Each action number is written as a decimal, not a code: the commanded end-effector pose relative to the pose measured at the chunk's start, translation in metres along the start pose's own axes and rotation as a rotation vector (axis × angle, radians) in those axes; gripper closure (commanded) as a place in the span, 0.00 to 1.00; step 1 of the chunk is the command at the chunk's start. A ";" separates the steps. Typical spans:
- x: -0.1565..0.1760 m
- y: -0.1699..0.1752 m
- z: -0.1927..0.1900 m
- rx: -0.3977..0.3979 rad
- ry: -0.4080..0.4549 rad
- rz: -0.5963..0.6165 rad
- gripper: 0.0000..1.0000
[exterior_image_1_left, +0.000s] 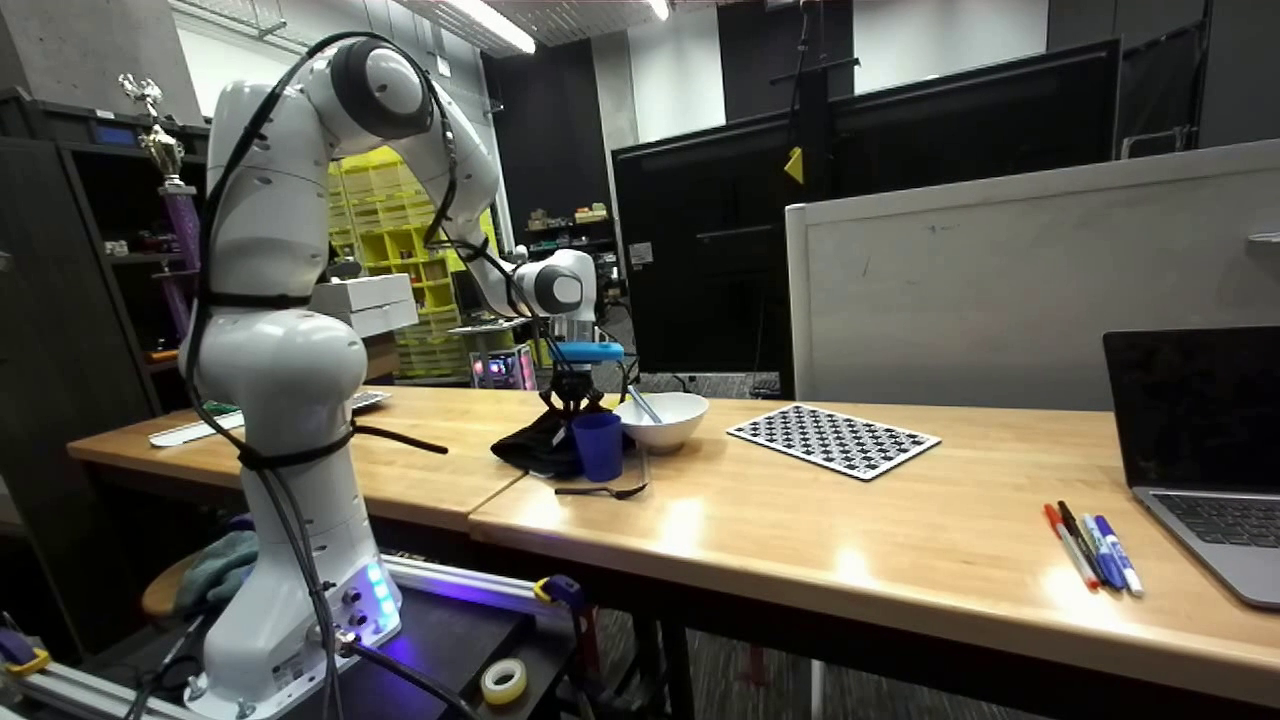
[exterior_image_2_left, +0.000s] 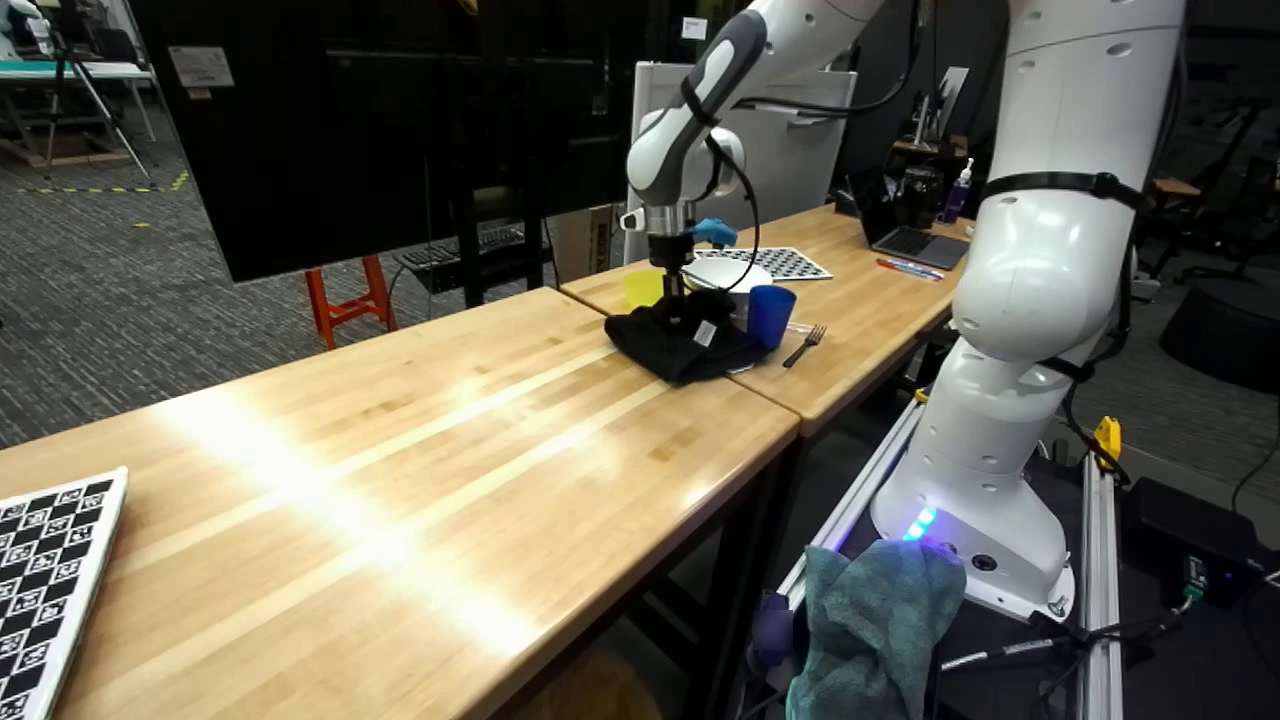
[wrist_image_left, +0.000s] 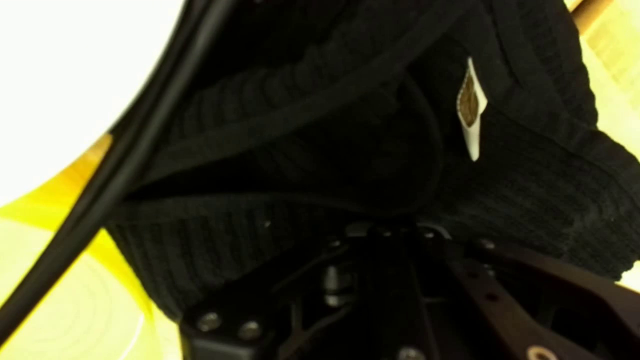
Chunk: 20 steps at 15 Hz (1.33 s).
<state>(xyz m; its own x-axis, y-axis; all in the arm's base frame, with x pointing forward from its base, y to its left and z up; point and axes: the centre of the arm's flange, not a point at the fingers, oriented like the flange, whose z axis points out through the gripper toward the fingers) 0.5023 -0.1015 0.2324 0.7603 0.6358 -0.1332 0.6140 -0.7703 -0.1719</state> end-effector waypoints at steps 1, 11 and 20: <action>-0.034 0.010 0.016 -0.010 -0.039 0.010 1.00; -0.076 0.029 0.021 -0.019 -0.066 0.061 1.00; -0.082 0.032 0.018 -0.026 -0.072 0.070 1.00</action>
<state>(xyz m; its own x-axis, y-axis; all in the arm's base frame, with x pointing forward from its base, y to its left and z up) 0.4727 -0.1688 0.2321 0.7961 0.5732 -0.1940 0.5559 -0.8194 -0.1397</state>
